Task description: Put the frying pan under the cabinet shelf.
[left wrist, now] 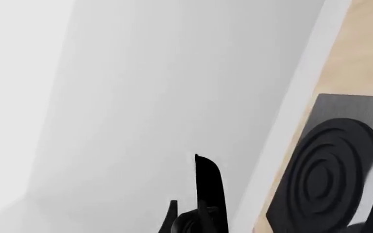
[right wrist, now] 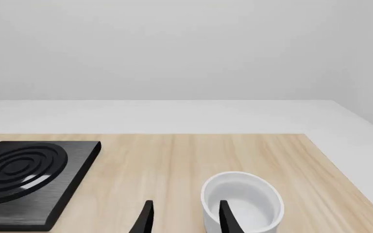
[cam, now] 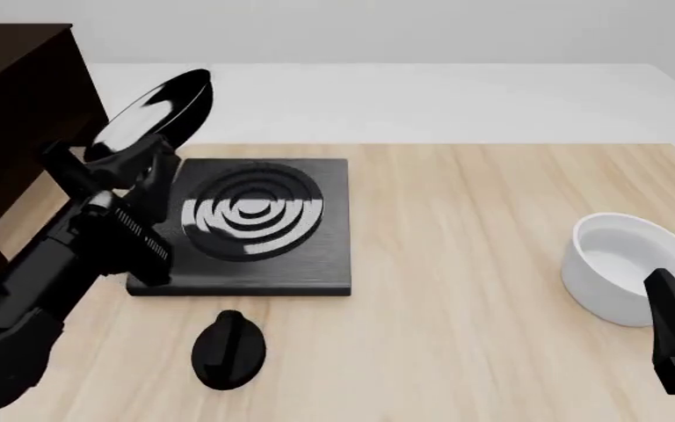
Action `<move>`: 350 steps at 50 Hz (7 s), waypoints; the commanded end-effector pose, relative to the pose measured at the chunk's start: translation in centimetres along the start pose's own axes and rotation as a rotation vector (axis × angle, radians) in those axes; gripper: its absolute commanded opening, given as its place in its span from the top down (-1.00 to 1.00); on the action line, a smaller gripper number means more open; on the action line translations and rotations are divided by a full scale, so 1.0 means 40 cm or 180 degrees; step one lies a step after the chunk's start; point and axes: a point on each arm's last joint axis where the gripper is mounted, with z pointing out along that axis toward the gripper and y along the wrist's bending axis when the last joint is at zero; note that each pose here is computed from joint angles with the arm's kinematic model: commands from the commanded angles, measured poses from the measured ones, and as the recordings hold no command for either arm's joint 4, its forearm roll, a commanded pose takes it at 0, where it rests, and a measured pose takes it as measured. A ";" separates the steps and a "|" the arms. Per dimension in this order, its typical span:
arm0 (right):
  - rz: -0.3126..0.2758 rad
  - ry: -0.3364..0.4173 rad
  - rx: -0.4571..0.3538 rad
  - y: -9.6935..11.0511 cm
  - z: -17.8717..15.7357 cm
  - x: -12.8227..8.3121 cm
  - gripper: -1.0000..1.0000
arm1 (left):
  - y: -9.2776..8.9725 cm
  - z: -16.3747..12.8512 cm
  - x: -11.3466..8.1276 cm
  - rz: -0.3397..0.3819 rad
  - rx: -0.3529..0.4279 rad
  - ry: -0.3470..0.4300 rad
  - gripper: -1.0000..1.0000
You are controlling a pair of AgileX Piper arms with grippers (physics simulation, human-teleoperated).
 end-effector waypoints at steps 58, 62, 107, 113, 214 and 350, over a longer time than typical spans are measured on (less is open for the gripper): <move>0.0000 0.0000 0.0000 0.000 0.000 0.000 -1.00 | 0.012 -0.013 0.081 -0.0258 0.0109 0.0526 1.00; -0.0001 0.0000 0.0000 0.000 0.000 0.000 -1.00 | 0.012 -0.015 0.087 -0.0264 0.0100 0.0558 1.00; -0.0001 0.0000 0.0000 0.000 0.000 0.000 -1.00 | -0.016 -0.001 0.162 -0.0557 0.0101 0.0935 1.00; -0.0001 0.0000 -0.0001 0.000 0.000 0.000 -1.00 | -0.034 -0.004 0.184 -0.0496 0.0138 0.1032 1.00; 0.0000 0.0000 0.0000 0.000 0.000 0.000 -1.00 | -0.172 0.037 0.449 -0.0429 0.0320 0.1960 1.00; -0.0001 -0.0001 0.0000 0.000 0.000 0.000 -1.00 | -0.430 0.001 0.621 -0.0118 0.1278 0.2419 -1.00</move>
